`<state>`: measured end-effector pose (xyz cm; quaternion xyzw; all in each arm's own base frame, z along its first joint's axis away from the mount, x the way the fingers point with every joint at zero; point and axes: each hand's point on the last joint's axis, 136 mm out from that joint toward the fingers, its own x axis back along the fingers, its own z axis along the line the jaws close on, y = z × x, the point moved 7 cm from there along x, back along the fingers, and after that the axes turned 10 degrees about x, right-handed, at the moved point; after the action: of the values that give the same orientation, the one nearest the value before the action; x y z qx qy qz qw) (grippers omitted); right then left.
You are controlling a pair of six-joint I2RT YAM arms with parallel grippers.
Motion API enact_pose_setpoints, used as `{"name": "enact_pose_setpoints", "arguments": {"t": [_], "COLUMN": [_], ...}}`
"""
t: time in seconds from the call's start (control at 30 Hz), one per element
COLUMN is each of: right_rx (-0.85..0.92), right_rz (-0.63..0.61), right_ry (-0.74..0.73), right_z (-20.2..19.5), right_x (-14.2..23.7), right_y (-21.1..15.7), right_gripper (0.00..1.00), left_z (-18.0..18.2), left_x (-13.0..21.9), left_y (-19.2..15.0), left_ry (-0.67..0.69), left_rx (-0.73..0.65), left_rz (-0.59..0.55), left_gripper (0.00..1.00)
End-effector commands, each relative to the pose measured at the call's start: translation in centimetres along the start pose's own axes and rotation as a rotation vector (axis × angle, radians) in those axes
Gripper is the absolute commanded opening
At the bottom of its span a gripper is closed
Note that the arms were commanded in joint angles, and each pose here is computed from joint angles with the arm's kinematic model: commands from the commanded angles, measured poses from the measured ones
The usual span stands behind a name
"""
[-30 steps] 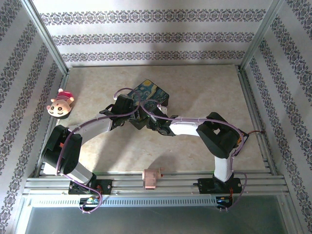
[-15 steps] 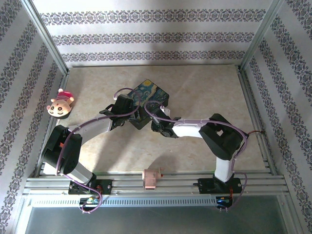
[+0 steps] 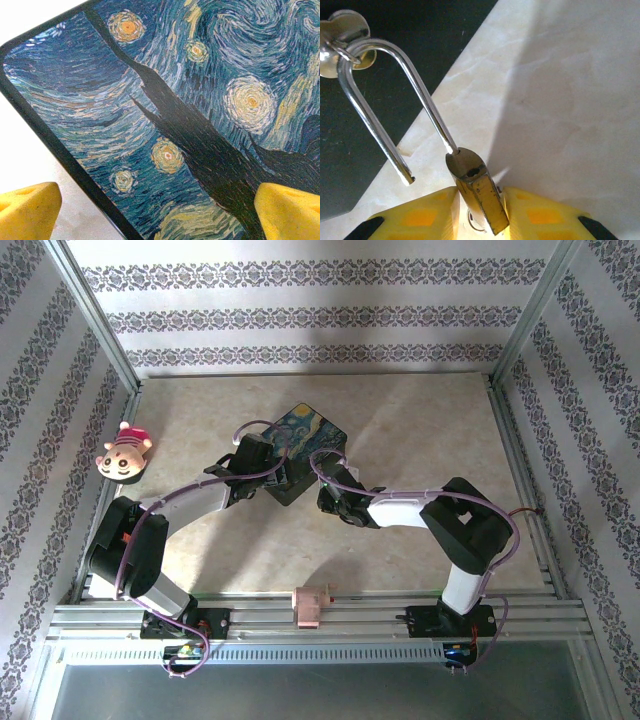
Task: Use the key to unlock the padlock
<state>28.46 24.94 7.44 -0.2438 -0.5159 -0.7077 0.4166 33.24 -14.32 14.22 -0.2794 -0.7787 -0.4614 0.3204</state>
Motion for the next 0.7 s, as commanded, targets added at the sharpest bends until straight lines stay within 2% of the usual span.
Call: {"name": "enact_pose_setpoints", "arguments": {"t": [0.0,0.33,0.67], "right_rx": [0.014,0.04,-0.138], "right_rz": [-0.011,-0.028,-0.064], "right_ry": [0.032,0.086,0.246], "right_z": [-0.12,0.33,-0.13], "right_x": [0.42,0.81,0.13], "right_y": [0.23,0.62,0.85], "right_gripper": [0.27,0.07,0.05], "left_z": [2.25,2.27,2.29], "left_x": [-0.34,-0.21,-0.08], "left_y": [-2.49,-2.46,-2.45], "left_ry": [0.109,0.109,0.111], "left_rx": [-0.037,-0.033,-0.04], "left_rz": [0.134,0.135,0.134], "left_gripper": [0.99,0.99,0.99]}}
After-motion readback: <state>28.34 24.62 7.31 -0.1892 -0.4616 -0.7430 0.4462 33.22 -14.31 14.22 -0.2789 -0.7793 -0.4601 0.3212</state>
